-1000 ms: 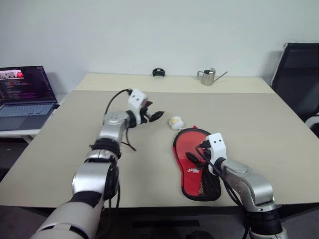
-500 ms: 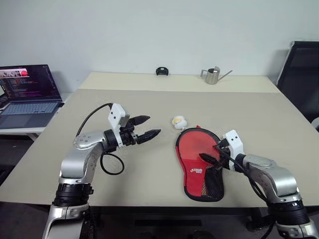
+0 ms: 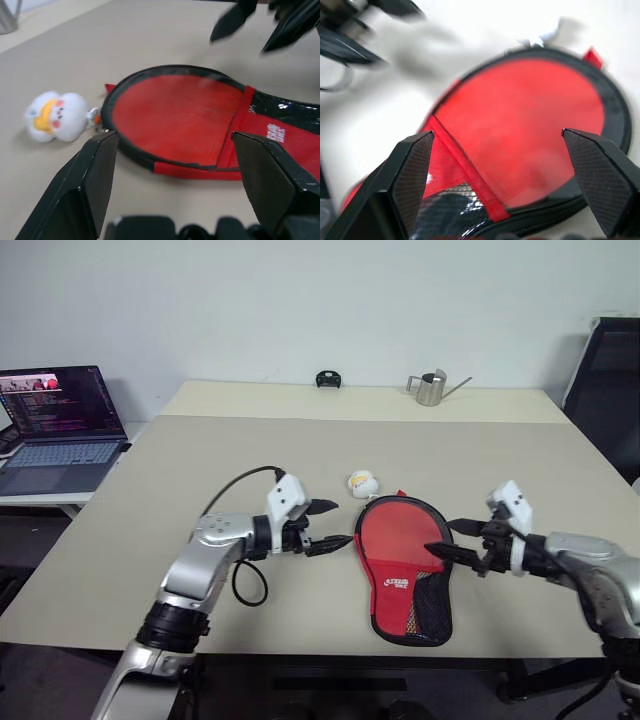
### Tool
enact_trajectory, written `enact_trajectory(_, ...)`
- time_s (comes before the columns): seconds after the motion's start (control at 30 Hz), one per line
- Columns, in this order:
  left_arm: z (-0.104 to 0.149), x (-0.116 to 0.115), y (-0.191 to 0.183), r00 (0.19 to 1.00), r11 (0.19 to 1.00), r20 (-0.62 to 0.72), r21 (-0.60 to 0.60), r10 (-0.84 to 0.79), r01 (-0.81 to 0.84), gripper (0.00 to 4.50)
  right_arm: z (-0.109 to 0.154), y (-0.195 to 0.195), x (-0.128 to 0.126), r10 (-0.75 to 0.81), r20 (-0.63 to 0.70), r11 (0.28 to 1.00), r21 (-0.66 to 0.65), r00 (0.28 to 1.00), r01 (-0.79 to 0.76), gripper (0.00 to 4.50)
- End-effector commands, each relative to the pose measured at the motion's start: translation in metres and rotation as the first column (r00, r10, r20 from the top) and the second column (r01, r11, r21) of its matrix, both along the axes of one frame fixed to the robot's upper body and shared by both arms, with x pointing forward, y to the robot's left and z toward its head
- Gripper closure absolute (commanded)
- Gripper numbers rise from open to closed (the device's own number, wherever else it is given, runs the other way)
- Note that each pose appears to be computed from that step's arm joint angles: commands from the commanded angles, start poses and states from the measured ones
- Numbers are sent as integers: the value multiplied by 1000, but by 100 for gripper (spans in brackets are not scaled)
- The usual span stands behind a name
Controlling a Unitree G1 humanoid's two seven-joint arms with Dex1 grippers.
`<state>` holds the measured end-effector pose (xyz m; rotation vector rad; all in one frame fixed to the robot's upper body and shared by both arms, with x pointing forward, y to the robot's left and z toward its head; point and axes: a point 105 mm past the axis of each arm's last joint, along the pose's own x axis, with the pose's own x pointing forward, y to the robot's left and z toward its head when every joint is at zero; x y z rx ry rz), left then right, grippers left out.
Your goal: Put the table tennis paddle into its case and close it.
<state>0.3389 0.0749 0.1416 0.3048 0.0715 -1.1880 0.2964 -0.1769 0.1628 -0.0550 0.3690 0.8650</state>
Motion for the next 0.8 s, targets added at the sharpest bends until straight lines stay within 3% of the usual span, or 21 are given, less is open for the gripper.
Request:
enact_trajectory(0.03,7,12,-14,999,1000,43,2,-6,6,60,14,-4,-7,11,31,1000,-2,999,-11,0)
enact_trajectory(0.1,5,20,-24,1000,1000,25,-2,-13,13,60,15,-9,-5,-16,40,1000,-11,999,17,0)
enact_trajectory(0.2,9,25,-44,999,998,11,-39,-47,47,2,15,-12,-5,-36,45,999,-6,998,36,0)
enact_trajectory(0.47,-4,28,-76,991,993,65,34,-113,111,2,13,-10,-11,-43,40,999,-7,998,43,0)
enact_trajectory(0.8,-45,25,-79,994,990,-14,84,-110,111,2,23,-13,-12,-79,67,997,1,995,79,0)
